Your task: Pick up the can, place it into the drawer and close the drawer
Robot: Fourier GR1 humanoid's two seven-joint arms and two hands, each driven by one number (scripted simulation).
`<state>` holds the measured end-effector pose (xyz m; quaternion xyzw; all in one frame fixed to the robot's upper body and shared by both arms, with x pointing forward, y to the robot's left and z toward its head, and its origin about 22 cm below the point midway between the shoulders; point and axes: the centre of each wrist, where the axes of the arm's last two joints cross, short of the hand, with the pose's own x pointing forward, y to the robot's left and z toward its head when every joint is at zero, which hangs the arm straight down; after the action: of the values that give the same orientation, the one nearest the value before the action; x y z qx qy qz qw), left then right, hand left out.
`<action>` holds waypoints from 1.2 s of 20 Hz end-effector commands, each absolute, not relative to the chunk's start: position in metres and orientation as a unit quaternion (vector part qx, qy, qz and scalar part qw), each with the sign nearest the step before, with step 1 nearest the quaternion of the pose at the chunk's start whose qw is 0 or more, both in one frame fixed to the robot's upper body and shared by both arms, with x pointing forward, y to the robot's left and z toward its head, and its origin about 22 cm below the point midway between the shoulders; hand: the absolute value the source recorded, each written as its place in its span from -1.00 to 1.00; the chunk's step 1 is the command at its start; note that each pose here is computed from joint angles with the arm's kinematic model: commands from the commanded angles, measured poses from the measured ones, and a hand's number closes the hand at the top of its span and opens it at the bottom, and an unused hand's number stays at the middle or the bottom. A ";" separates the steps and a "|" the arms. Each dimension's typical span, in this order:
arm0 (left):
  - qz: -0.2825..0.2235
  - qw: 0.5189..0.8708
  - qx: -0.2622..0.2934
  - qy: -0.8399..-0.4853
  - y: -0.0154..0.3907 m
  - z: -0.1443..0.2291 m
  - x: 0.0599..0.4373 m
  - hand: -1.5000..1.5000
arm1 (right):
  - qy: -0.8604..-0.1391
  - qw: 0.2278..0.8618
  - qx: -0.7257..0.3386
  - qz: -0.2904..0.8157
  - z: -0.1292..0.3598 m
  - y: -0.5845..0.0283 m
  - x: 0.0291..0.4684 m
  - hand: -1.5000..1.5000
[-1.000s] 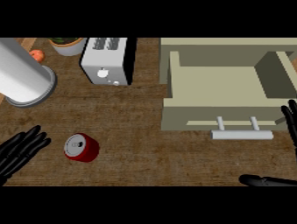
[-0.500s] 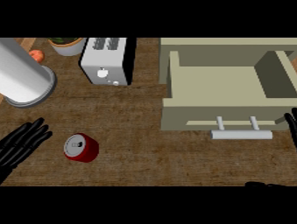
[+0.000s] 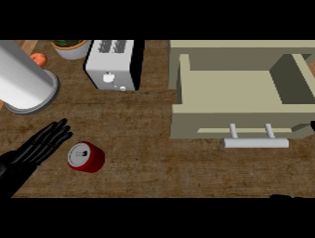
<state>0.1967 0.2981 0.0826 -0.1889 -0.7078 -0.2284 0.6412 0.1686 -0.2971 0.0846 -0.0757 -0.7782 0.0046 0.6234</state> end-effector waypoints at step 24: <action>-0.229 0.664 -0.147 -0.697 0.310 -0.025 0.217 -1.00 | -0.777 0.625 -0.077 0.003 0.073 -0.316 0.173 -1.00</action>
<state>0.2236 0.3254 -0.0139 -0.1451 -0.6994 -0.2210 0.6641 0.1675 -0.3062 0.0707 -0.0746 -0.7770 0.0067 0.6250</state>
